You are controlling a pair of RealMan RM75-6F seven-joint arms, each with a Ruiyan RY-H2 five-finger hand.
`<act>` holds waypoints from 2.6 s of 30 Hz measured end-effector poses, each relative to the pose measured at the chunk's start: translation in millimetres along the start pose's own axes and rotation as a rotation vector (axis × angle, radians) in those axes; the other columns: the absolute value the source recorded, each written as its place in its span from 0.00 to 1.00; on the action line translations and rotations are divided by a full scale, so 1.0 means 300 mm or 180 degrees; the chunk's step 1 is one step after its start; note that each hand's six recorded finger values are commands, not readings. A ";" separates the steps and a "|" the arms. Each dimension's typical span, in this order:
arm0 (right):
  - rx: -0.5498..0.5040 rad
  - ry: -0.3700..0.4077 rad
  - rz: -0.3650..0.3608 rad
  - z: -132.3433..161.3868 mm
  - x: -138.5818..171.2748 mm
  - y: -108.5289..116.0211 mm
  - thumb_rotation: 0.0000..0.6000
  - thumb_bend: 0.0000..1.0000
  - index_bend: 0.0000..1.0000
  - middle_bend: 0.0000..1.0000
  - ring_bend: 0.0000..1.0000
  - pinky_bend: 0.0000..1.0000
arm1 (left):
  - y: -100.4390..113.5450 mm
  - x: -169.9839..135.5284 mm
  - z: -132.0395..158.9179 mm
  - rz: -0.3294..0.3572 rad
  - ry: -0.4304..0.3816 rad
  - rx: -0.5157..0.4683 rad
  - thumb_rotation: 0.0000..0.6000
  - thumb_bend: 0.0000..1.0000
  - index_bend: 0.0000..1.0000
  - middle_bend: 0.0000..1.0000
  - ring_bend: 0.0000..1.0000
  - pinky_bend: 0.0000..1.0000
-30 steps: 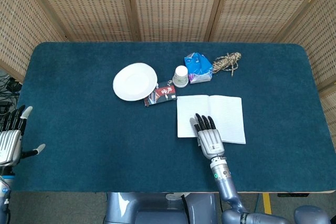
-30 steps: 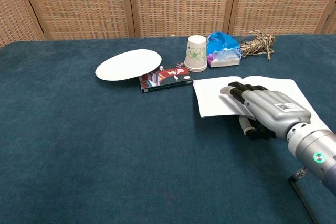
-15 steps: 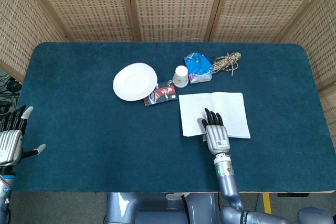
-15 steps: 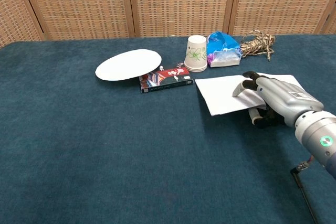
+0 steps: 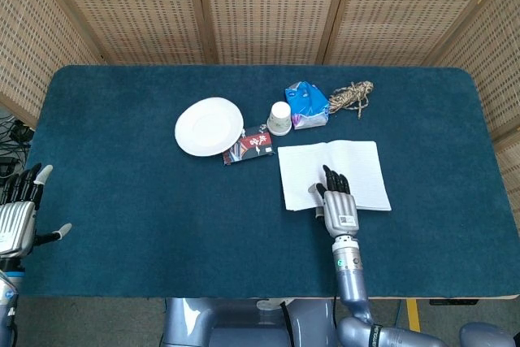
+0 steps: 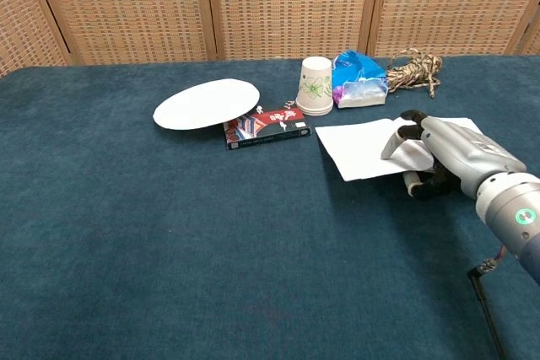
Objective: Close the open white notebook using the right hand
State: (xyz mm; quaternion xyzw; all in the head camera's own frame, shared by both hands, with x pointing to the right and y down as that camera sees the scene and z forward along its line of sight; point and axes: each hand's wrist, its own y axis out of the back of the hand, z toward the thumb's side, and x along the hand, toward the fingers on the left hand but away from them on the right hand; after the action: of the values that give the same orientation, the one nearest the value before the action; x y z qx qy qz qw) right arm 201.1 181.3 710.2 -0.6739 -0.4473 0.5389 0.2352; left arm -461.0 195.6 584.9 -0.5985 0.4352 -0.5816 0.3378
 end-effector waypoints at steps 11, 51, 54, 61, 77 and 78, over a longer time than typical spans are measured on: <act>-0.0047 -0.0028 -0.0069 -0.005 -0.007 0.024 1.00 0.48 0.32 0.00 0.00 0.00 | 0.004 -0.002 0.001 0.0016 -0.0004 -0.0003 1.00 0.11 0.00 0.00 0.00 0.00; -0.0223 -0.0795 -0.0864 -0.200 0.004 0.248 1.00 0.48 0.25 0.00 0.00 0.00 | -0.015 -0.016 0.038 -0.0041 -0.0119 0.0019 1.00 0.11 0.00 0.00 0.00 0.00; -0.0230 -0.0879 -0.0813 -0.222 0.018 0.242 1.00 0.48 0.25 0.00 0.00 0.00 | -0.013 -0.018 0.043 -0.0035 -0.0136 0.0012 1.00 0.11 0.00 0.00 0.00 0.00; -0.0193 -0.0980 -0.0810 -0.251 0.007 0.251 1.00 0.48 0.24 0.00 0.00 0.00 | -0.003 -0.024 0.046 -0.0003 -0.0149 -0.0012 1.00 0.11 0.00 0.00 0.00 0.00; 0.0000 -0.0982 -0.0847 -0.322 -0.048 0.308 1.00 0.43 0.23 0.00 0.00 0.00 | 0.006 -0.025 0.043 0.0019 -0.0144 0.0002 1.00 0.11 0.00 0.00 0.00 0.00; 0.0011 -0.0906 -0.0810 -0.319 -0.044 0.304 1.00 0.40 0.22 0.00 0.00 0.00 | 0.006 -0.025 0.043 0.0020 -0.0142 0.0004 1.00 0.11 0.00 0.00 0.00 0.00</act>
State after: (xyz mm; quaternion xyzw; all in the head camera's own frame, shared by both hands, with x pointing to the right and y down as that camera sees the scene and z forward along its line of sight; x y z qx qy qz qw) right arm 322.4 141.2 673.5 -0.5284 -0.5568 0.5955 0.2369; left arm -448.2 200.4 579.0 -0.6098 0.4290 -0.5674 0.3496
